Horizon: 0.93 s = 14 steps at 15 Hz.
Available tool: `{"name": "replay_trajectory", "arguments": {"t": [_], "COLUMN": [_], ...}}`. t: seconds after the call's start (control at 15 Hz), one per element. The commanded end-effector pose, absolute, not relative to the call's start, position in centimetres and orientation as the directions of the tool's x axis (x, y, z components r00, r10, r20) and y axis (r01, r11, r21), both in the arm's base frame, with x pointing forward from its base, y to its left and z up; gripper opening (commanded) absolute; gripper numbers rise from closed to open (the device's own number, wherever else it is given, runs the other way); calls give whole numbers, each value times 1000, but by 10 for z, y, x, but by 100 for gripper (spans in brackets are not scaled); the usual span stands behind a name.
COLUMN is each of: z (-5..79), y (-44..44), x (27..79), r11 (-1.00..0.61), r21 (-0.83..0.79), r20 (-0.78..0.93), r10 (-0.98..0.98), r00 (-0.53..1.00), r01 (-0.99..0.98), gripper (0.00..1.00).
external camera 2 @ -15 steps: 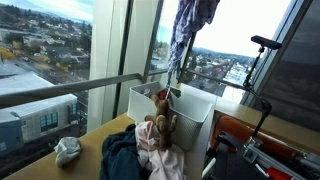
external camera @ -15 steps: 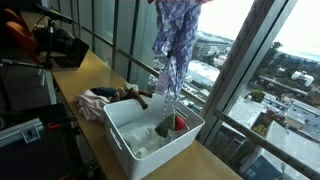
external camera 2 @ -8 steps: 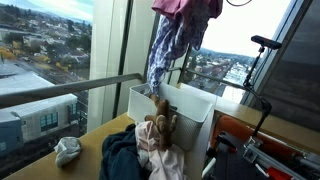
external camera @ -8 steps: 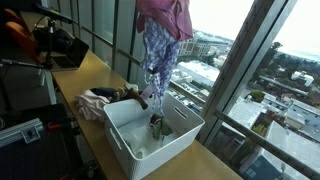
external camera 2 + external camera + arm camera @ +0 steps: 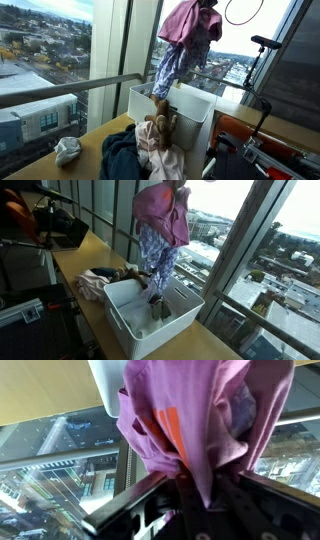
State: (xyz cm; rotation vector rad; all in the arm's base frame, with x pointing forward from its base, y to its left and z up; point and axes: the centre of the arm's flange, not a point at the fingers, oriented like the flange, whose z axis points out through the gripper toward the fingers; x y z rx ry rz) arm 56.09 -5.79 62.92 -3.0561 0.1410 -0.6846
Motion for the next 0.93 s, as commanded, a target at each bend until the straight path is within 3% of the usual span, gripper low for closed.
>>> {"name": "replay_trajectory", "arguments": {"t": [0.0, 0.4, 0.47, 0.67, 0.87], "z": [609, 549, 538, 515, 509], "y": [-78, -74, -71, -68, -76], "x": [543, 539, 539, 533, 527], "r11": [-993, -992, -992, -993, -991], "r21": [-21, -19, -18, -13, -16], "r20": [437, 393, 383, 359, 355], "r10": [-110, -122, -120, -112, -127], "r00": [893, 911, 916, 927, 926], "r01": [-112, -125, -123, -115, -129], "gripper": [3, 3, 38, 52, 75]}}
